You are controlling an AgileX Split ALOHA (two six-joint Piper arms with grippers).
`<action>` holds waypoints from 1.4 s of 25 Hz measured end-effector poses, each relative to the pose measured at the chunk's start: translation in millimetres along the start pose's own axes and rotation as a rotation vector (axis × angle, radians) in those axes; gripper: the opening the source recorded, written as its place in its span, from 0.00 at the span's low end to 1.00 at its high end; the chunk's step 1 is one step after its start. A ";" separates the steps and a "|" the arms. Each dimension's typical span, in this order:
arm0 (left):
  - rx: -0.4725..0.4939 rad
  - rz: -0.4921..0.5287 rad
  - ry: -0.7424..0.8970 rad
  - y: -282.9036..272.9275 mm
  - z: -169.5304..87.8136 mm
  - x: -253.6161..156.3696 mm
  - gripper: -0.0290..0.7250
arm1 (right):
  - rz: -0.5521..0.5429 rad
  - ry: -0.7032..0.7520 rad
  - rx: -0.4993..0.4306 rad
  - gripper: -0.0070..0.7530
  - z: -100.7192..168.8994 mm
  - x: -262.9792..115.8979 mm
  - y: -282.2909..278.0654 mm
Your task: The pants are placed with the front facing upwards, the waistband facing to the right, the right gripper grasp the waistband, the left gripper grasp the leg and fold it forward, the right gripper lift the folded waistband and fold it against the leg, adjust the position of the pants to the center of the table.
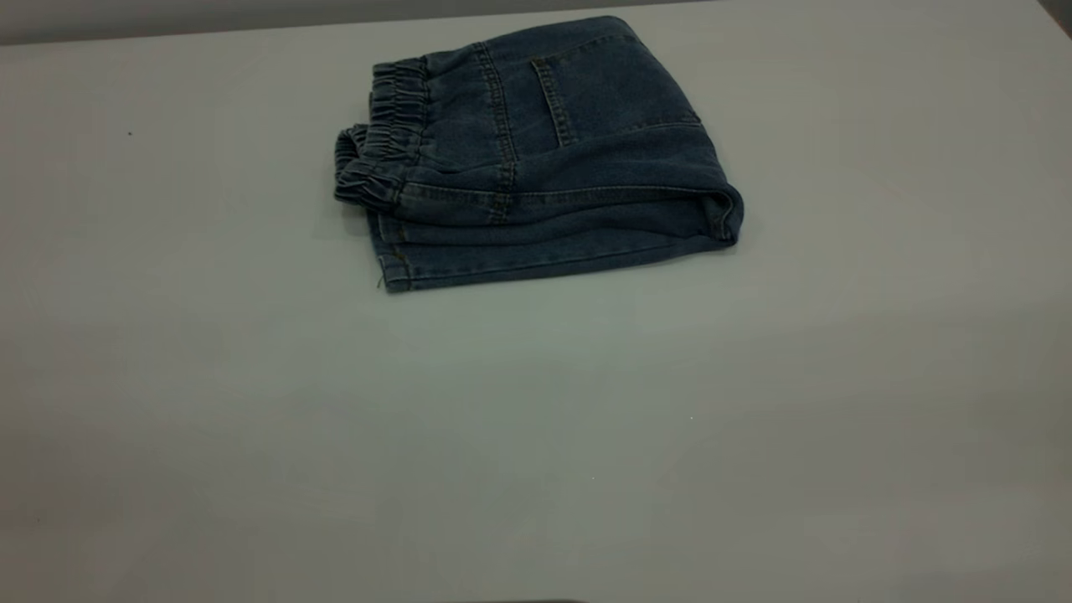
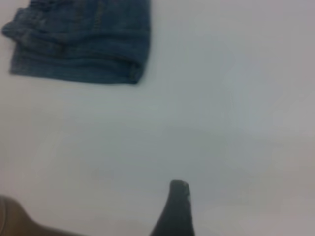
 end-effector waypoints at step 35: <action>0.108 -0.092 -0.057 -13.0 2.4 -6.0 0.77 | 0.006 0.147 -0.174 0.78 -18.0 -2.1 -0.4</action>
Point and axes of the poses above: a point on each arm's last joint axis where the gripper is mounted, y pointing out along that axis toward the gripper, z along the wrist's bending axis when the last joint is at zero, x = y × z, the point moved 5 cm from there along y, pointing out along that axis toward the gripper, and after that the axes turned 1 degree about -y, right-handed, at the moved point
